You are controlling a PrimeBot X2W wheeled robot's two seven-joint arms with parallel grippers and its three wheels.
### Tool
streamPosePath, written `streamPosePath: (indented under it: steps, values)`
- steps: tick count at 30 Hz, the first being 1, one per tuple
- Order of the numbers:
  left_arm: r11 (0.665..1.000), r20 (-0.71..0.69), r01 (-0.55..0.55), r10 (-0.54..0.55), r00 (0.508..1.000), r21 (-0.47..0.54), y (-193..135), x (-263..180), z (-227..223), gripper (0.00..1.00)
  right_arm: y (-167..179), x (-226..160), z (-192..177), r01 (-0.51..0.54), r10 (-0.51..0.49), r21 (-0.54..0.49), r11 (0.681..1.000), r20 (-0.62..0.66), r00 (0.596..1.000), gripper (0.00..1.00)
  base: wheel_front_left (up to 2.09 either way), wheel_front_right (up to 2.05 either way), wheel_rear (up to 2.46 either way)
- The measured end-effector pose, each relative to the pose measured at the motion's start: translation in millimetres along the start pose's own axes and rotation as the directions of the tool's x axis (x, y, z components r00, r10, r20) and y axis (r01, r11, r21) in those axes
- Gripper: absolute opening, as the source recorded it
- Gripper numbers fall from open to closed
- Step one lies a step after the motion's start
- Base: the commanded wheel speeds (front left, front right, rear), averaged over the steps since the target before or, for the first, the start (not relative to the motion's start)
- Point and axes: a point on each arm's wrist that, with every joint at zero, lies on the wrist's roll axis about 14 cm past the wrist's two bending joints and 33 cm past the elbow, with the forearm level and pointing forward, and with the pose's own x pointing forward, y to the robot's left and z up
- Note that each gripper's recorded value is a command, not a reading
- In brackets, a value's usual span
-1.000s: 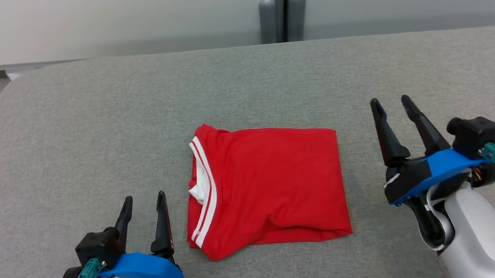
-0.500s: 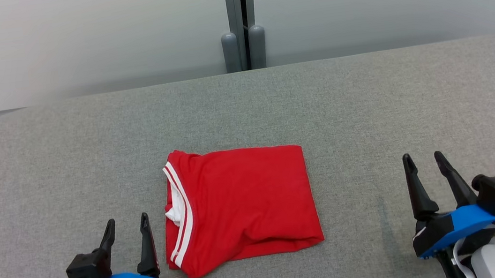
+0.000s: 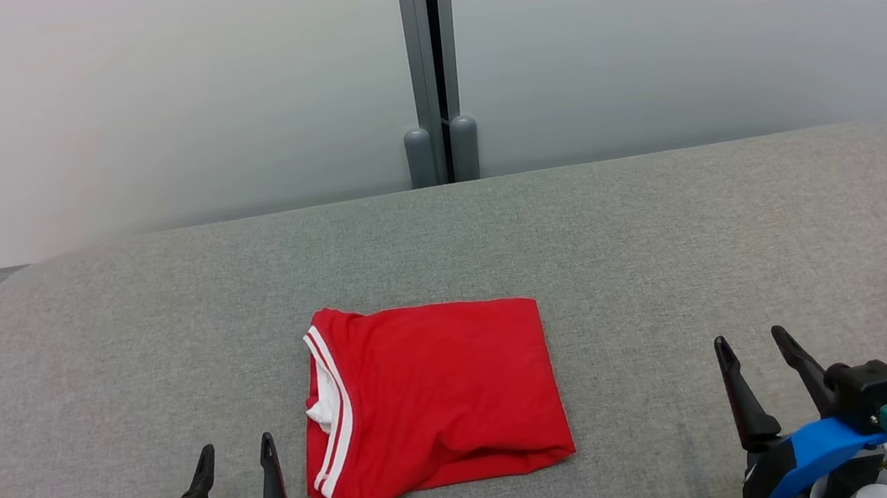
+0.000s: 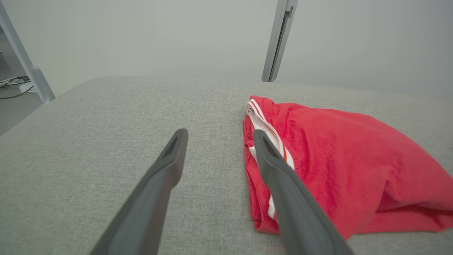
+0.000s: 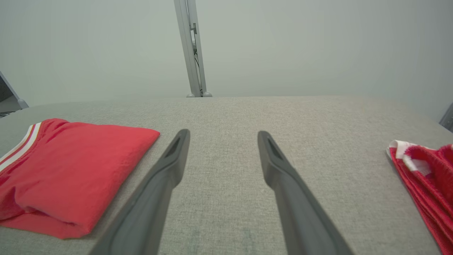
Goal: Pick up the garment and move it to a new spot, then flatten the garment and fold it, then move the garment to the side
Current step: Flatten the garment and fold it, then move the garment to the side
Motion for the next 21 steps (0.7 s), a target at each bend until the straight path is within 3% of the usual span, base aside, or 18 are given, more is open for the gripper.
streamPosePath:
  steps: [11, 21]
  values:
    - [1.000, 0.004, -0.001, 0.001, 1.000, 0.018, -0.8, -0.5, 0.7, 1.00, 3.0, 1.7, 1.6, -0.014, 0.014, -0.031, 0.999, 0.003, 1.000, 1.00, 0.00, 0.00, 0.00]
    - [1.000, -0.030, -0.010, 0.010, 1.000, -0.008, 9.0, 2.7, -9.2, 1.00, 56.2, 40.6, -23.2, -0.159, 0.162, 0.045, 0.986, -0.076, 0.984, 1.00, 0.00, 0.00, 0.00]
